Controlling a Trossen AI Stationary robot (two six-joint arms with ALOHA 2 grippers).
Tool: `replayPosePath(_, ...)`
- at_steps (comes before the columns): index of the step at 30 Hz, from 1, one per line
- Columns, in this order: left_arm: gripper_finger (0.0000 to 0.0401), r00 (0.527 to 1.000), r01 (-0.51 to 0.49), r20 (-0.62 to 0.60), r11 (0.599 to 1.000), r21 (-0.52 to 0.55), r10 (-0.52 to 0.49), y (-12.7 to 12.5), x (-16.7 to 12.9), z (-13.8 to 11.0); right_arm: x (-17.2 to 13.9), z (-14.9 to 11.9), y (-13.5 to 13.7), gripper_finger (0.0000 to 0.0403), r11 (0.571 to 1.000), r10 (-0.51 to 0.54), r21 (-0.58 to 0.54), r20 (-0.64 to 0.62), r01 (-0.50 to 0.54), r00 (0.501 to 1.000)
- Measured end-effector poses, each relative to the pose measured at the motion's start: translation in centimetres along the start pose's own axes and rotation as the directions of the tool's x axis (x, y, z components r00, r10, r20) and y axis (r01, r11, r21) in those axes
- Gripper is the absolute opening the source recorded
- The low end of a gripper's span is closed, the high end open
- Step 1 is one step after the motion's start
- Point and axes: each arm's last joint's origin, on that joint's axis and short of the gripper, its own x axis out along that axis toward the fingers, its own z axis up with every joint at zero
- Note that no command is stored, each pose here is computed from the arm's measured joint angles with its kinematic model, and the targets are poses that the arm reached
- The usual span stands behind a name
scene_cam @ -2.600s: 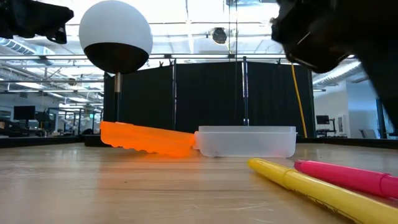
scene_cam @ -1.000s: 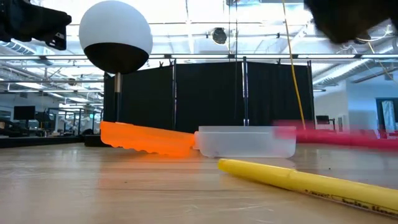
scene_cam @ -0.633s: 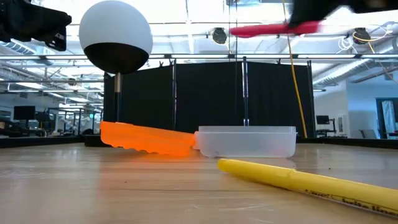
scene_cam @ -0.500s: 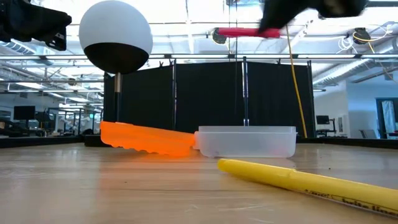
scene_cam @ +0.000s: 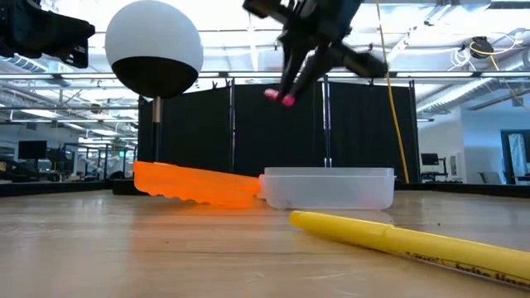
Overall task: Pick & place school supplies into a supply box
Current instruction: Put the pink pen into the orange supply box
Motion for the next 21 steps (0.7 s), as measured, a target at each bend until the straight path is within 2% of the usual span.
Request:
replayPosePath(3, 0.0047, 1.000, 0.000, -0.004, 1.000, 0.001, 0.000, 0.0, 0.0, 0.0, 1.8, 0.1, -0.7, 0.0018, 0.998, 0.055, 0.022, -0.035, -0.055, 0.998)
replayPosePath(7, 0.0047, 1.000, 0.001, -0.008, 1.000, 0.003, -0.001, 0.0, 0.0, -0.1, 4.4, -0.1, -3.0, 0.0019, 0.999, 0.025, 0.045, -0.058, -0.022, 0.998)
replayPosePath(11, 0.0047, 1.000, 0.001, -0.008, 1.000, 0.003, -0.001, 0.0, 0.0, -0.1, 6.4, 0.0, -4.9, 0.0019, 0.995, 0.042, 0.098, -0.097, -0.033, 0.994)
replayPosePath(16, 0.0047, 1.000, 0.001, -0.008, 1.000, 0.014, -0.001, 0.0, 0.0, -0.1, 7.9, -0.3, -6.5, 0.0019, 0.986, 0.082, 0.152, -0.139, -0.060, 0.987)
replayPosePath(21, 0.0047, 1.000, 0.001, -0.008, 1.000, 0.022, -0.001, 0.0, 0.0, -0.1, 8.6, -0.2, -7.5, 0.0020, 0.985, 0.066, 0.168, -0.143, -0.042, 0.988)
